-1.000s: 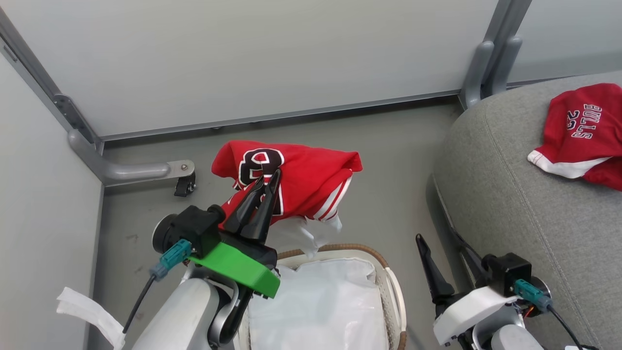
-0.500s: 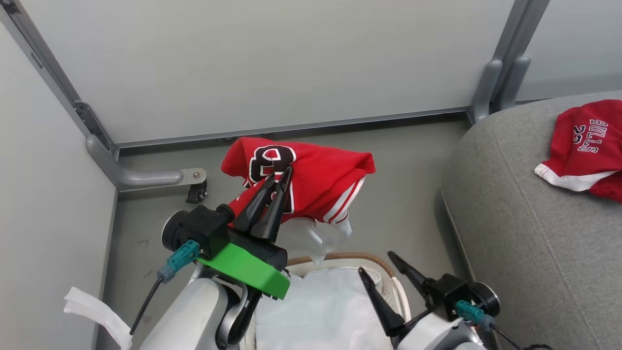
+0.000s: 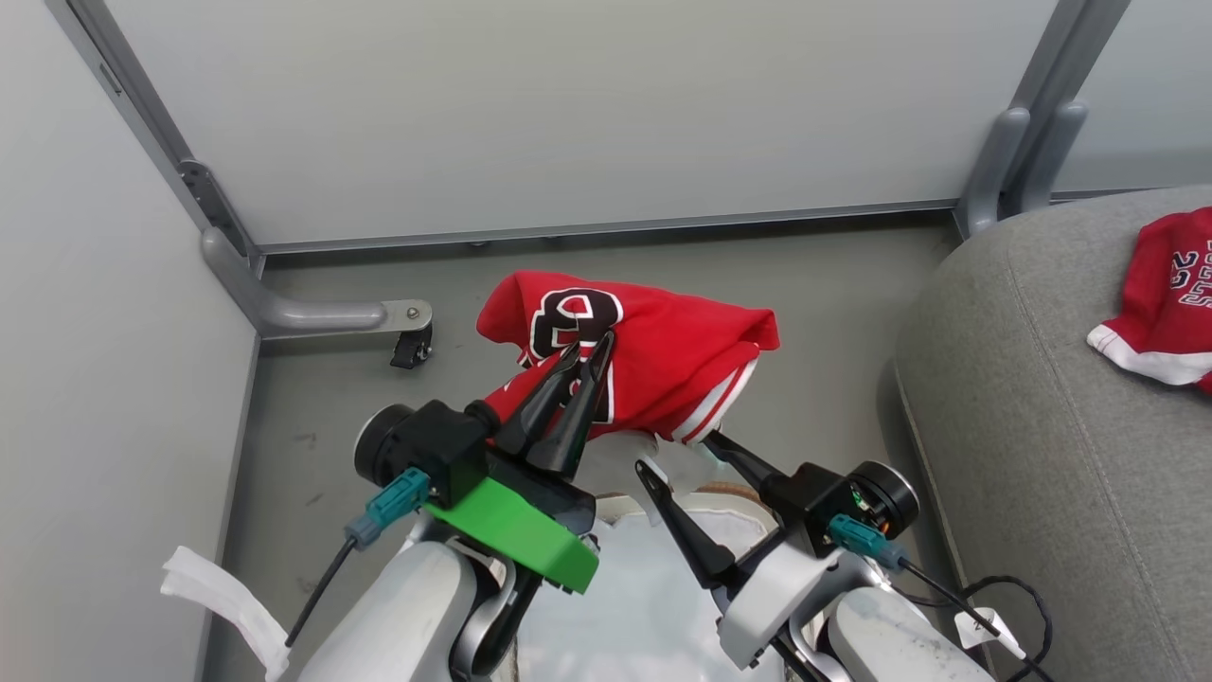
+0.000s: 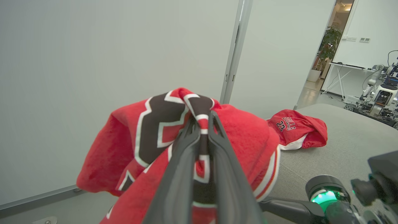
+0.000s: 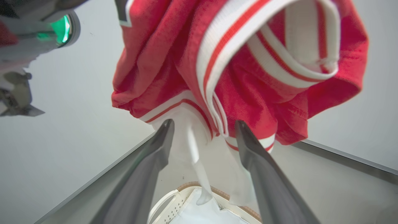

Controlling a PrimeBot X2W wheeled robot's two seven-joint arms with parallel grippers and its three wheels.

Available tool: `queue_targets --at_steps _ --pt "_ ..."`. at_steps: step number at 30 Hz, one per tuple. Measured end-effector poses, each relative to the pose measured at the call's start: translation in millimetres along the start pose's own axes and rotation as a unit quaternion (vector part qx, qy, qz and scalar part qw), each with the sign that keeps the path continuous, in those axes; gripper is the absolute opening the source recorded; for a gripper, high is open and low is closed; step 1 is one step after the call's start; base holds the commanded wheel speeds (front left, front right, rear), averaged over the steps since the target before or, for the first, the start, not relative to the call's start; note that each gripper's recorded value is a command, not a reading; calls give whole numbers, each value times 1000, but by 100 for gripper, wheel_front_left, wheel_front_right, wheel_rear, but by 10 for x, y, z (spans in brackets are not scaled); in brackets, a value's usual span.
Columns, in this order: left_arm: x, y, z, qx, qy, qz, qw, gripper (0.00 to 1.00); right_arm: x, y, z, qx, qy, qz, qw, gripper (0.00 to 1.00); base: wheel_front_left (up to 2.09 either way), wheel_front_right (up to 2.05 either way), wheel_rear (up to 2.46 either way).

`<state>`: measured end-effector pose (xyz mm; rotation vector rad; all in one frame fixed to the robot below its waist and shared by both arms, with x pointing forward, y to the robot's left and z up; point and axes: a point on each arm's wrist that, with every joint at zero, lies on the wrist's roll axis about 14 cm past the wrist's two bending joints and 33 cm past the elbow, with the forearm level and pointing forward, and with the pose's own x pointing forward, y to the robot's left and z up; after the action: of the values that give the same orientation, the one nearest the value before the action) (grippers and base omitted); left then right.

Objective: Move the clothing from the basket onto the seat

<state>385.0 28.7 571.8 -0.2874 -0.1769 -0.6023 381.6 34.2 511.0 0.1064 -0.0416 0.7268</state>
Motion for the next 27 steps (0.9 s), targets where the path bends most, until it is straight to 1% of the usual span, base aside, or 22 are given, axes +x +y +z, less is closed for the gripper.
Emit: queue_targets --at_steps 8,9,10,11,12,18,27 --pt "-40 -20 -48 -3 9 -2 1000 0 138 87 64 0 -9 23 1000 100 0 0 0" --pt "-41 -15 -52 -3 9 -1 1000 0 148 100 55 1 -8 25 1000 89 0 0 0" --pt "-41 -10 -55 -4 10 0 1000 0 152 109 30 2 -4 27 1000 48 0 0 0" --pt "-40 -7 -58 -4 10 0 1000 0 157 117 10 3 -1 29 1000 28 0 0 0" --pt "-39 -6 -62 -5 10 0 1000 0 163 120 -1 4 1 30 1000 0 0 0 0" --pt "-22 -6 -61 -6 10 -1 1000 0 183 106 -19 16 4 29 999 0 0 0 0" --pt "-3 -6 -81 -8 12 -2 1000 0 163 72 -43 18 7 23 1000 0 0 0 0"
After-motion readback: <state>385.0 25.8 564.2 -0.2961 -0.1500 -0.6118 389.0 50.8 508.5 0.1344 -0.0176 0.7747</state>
